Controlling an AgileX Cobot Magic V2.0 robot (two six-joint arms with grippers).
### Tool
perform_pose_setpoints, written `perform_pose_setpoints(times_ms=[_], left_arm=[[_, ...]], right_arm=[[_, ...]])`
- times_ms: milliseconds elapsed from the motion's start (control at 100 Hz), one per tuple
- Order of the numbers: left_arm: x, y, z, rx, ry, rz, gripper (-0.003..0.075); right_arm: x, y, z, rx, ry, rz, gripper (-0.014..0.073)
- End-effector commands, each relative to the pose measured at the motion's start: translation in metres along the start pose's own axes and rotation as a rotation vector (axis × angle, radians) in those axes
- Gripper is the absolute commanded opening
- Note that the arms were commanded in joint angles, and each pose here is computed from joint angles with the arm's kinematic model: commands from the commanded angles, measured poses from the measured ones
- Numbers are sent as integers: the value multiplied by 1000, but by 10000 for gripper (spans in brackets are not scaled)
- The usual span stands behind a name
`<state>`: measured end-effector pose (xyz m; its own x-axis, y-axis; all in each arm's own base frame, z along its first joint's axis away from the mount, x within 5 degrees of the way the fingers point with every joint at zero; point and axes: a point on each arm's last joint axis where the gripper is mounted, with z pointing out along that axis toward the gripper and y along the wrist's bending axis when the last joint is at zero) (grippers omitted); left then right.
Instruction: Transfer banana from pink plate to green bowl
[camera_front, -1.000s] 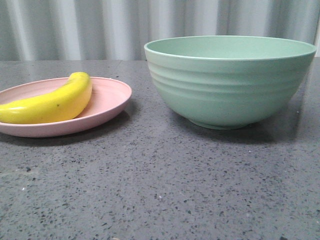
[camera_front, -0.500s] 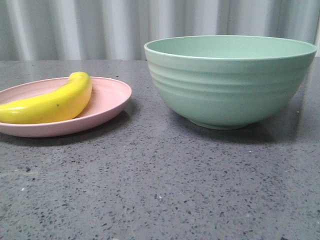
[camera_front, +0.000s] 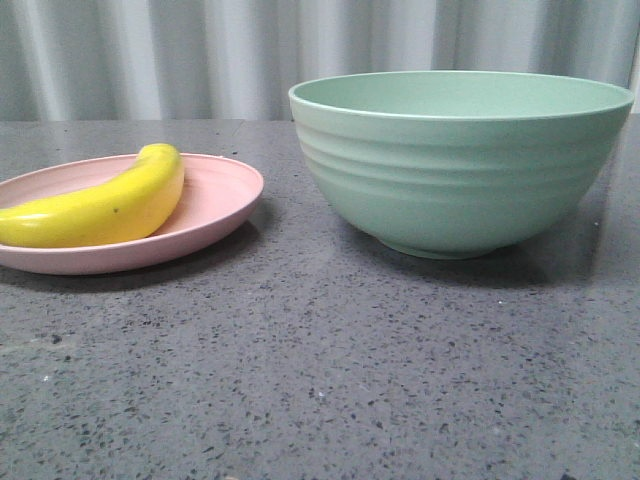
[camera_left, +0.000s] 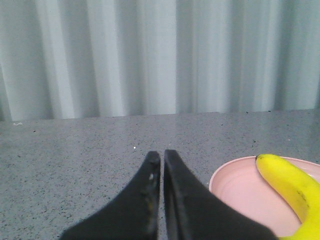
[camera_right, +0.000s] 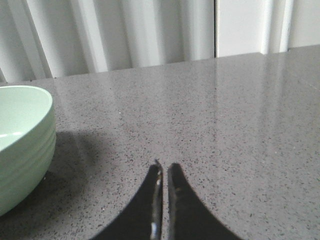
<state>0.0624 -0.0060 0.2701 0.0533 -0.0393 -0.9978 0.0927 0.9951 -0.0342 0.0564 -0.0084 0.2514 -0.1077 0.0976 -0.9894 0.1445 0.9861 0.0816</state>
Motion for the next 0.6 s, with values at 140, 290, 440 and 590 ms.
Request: perform_pose_setpoints(times_ms=[140,290,440,590], left_arm=[[-27,1,26,-14,-44,-11,-20],[-23,2,41,-21,-3,-11,21],[-23,2,50,-27,-16,-10,314],[-27,3,55,-33,-61,-9,433]], right_arm=[[-45,3,15,20,126,12,-64],[-58,5,29,9,73,15,-64],[-56,5,34,11,104,19,-64],[-55,5,35,12,116,19,-64]])
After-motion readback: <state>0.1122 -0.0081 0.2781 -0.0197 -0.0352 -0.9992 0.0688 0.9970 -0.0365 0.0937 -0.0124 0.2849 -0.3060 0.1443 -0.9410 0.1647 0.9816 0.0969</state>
